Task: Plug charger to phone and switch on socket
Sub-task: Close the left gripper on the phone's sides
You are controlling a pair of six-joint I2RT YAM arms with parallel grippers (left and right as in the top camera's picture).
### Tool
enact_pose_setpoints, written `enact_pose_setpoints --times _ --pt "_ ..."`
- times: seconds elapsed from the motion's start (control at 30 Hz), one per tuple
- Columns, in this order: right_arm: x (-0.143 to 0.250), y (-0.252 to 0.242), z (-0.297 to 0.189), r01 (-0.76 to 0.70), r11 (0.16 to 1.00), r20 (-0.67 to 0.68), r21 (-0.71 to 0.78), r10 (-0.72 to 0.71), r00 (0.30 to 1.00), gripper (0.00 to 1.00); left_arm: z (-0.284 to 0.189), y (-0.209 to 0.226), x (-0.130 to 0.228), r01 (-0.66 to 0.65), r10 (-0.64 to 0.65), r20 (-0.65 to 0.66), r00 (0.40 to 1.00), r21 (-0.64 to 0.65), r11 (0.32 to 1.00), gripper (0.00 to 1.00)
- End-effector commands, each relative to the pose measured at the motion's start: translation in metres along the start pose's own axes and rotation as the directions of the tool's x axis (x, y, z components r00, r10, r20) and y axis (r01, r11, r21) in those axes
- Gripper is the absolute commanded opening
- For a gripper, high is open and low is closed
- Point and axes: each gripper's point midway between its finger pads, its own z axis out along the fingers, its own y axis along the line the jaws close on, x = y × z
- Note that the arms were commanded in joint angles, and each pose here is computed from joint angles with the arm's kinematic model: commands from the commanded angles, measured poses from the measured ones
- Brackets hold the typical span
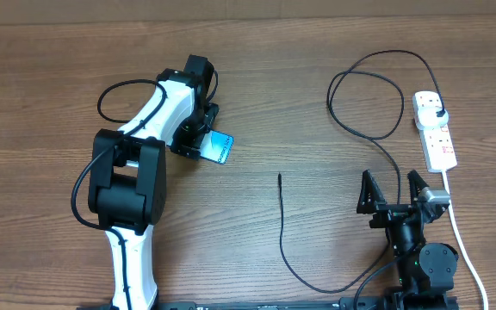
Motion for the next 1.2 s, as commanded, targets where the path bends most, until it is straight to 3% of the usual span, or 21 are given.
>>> enact_pose_setpoints --times 0.0,0.77,1.17 --pt "0.0016 -0.0011 0.0002 -0.005 1.0 0.005 0.006 0.005 1.0 1.0 0.0314 0.0241 0.0053 -0.015 0.014 -0.007 1.0 -0.104 0.994 1.0" --pt "0.0015 -0.0011 0.0002 -0.005 1.0 0.006 0.006 0.005 1.0 1.0 0.0314 0.0241 0.0051 -0.015 0.015 -0.006 1.0 -0.104 0.994 0.98" --pt "0.0015 -0.0011 0.0002 -0.005 1.0 0.006 0.006 0.005 1.0 1.0 0.0312 0.0242 0.0046 -0.015 0.015 -0.003 1.0 -0.104 0.994 0.86"
